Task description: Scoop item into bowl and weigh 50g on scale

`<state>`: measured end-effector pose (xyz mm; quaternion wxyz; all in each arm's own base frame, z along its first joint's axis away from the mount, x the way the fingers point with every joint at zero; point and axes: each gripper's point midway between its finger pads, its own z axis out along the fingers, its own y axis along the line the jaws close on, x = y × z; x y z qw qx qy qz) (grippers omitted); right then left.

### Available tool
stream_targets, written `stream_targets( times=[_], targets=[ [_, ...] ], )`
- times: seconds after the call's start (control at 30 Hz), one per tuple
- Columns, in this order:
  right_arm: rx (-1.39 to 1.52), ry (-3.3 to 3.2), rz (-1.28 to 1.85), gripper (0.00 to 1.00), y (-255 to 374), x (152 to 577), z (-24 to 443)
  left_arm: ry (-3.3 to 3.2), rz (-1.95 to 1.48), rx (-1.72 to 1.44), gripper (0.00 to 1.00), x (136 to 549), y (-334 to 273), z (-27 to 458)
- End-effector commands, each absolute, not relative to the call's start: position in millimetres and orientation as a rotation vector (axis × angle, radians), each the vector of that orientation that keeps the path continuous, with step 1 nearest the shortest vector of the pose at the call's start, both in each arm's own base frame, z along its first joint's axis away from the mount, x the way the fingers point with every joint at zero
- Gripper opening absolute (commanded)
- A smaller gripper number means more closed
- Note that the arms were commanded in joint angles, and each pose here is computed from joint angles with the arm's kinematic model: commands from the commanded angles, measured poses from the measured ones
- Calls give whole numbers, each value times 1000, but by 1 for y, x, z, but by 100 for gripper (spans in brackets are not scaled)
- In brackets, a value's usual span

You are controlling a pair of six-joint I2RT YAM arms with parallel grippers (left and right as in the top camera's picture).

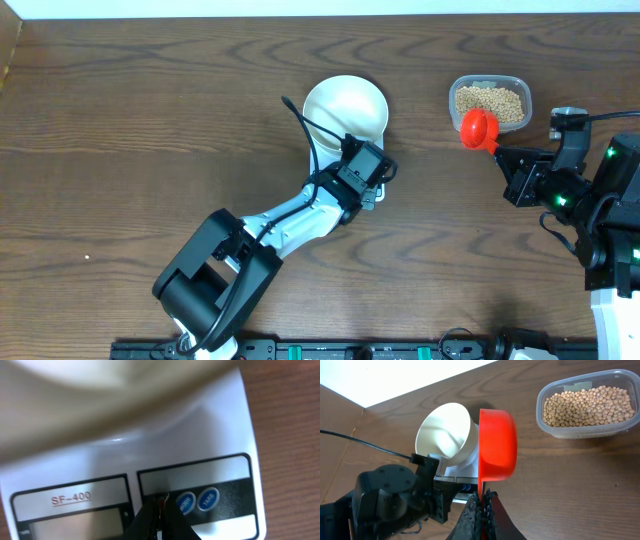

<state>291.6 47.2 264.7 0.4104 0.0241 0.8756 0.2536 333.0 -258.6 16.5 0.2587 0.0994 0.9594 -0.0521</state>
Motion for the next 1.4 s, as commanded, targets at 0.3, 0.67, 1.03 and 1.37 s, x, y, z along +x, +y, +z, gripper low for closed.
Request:
stream_targets(
  times=[0.3, 0.67, 1.03, 1.37],
  targets=[
    [42, 2187, 615, 1, 45, 293, 272, 2685, -58, 299, 7, 322, -251, -27],
    [42, 2187, 614, 1, 45, 293, 272, 2735, -34, 220, 8, 314, -243, -32],
    [39, 2187, 613, 1, 45, 293, 272, 2697, -77, 205, 7, 318, -247, -8],
    [38, 2186, 612, 1, 45, 293, 272, 2560, -205, 197, 7, 296, -227, 118]
  ],
)
